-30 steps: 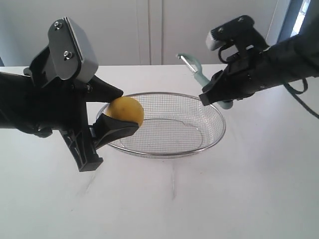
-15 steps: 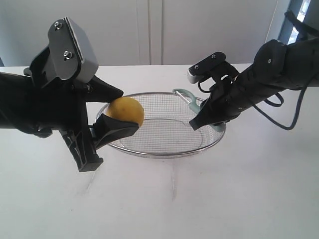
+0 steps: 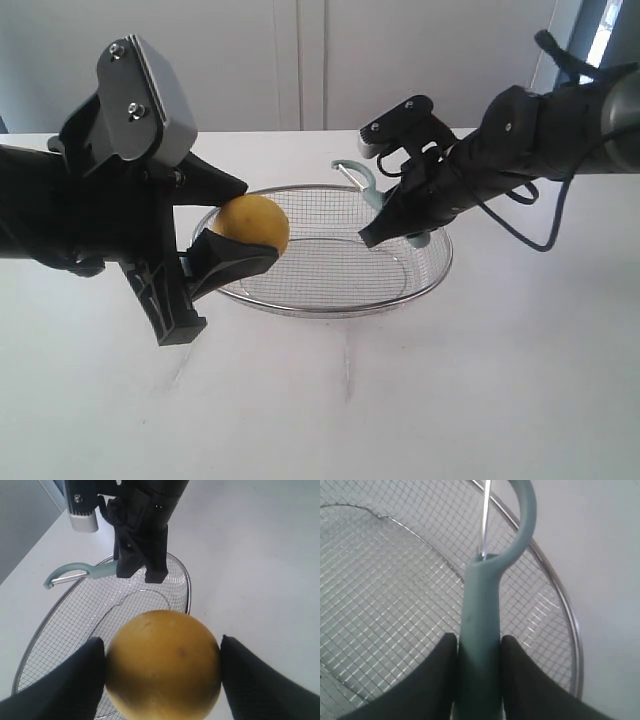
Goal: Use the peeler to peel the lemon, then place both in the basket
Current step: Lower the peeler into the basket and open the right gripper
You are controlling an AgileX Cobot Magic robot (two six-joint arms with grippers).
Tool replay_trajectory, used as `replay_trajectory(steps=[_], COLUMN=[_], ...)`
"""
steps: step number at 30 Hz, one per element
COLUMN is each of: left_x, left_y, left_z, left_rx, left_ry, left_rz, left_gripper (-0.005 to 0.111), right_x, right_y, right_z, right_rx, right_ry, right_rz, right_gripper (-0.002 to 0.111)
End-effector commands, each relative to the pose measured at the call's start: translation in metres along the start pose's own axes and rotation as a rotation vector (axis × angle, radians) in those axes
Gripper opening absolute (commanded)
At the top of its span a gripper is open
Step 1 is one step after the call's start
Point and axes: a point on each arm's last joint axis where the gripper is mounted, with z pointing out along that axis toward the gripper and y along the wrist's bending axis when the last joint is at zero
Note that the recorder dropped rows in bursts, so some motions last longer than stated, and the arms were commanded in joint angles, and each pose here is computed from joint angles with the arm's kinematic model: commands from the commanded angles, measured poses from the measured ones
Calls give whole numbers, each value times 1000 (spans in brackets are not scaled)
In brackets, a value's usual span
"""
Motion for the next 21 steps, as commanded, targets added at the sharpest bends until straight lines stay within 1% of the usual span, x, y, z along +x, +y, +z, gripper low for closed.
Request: replay_trajectory(steps=[1,7,21], left_x=[-2,-2,-2], left_y=[-1,-1,-2], left_z=[-2,-2,-2], left_rx=[10,10,14], left_ry=[-14,-14,-14], left_rz=[-22,-22,-22], left_gripper=[0,0,0], right_x=[-5,3,5], right_y=[9,11,10], right_z=[12,26,30], right_rx=[-21,-33,-29], right_ry=[5,43,44], right_rz=[-19,-38,-37], right_gripper=[0,0,0])
